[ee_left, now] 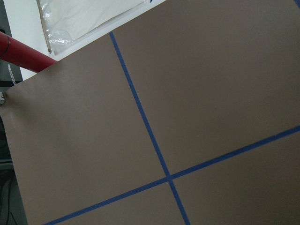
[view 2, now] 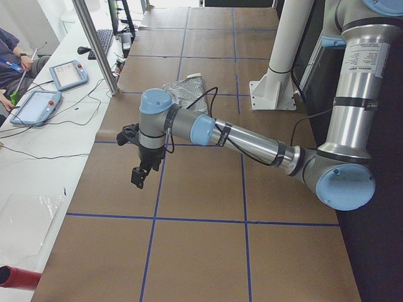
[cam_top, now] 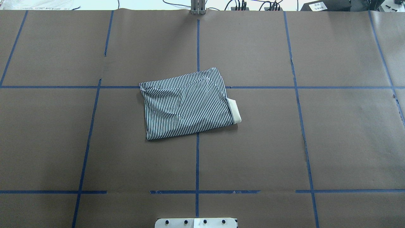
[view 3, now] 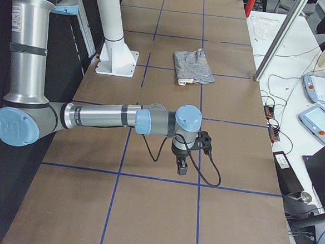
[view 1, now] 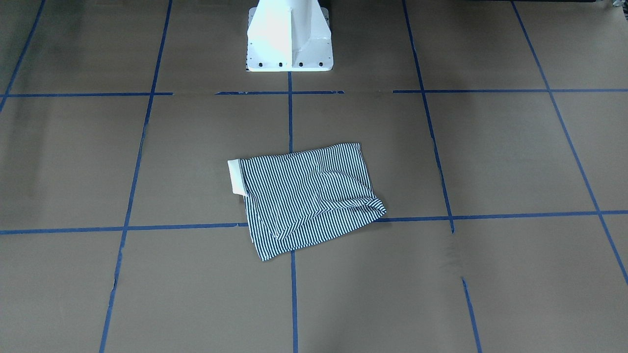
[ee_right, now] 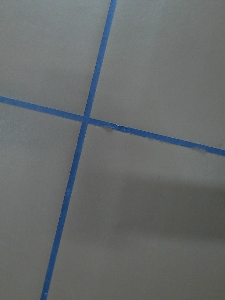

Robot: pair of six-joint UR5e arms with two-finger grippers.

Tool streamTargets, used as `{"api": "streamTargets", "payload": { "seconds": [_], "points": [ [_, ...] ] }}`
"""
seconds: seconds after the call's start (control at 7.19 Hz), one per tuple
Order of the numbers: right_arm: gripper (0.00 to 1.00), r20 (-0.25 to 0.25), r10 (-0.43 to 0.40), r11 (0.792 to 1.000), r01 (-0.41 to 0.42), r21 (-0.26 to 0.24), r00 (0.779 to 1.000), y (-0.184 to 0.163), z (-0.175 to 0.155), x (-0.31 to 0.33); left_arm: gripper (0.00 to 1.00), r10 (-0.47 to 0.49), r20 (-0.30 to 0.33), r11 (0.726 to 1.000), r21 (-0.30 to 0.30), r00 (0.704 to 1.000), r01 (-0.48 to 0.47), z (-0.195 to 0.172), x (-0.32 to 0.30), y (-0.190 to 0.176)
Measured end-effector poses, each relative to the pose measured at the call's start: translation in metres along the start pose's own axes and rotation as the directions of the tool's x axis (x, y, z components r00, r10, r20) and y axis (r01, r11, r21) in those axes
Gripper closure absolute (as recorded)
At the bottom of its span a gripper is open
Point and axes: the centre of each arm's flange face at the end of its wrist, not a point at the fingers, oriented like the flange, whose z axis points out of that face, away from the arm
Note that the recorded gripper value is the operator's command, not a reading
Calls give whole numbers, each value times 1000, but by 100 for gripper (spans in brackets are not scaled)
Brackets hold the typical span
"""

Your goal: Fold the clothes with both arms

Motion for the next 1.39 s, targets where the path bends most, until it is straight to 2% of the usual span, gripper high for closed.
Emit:
{"api": "streamTargets", "payload": {
  "seconds": [0.28,0.56,0.7,0.83,1.39],
  "points": [
    [0,22,8,1000,-8,-2,1000,5,2,0,0,-26,-9,999,-39,1000,25,37,-18,28],
    [0,60,29,1000,-29,-8,998,9,7,3,0,-100,-42,985,-148,994,93,54,-23,45],
    [0,72,46,999,-45,-11,996,12,9,9,0,-141,-82,973,-194,987,123,64,-24,54],
    [0,84,61,998,-60,-14,995,15,12,14,0,-170,-122,966,-217,978,141,72,-24,59],
    [0,102,105,994,-103,-28,989,22,21,33,0,-214,-188,956,-242,959,166,88,-26,68]
  ]
}}
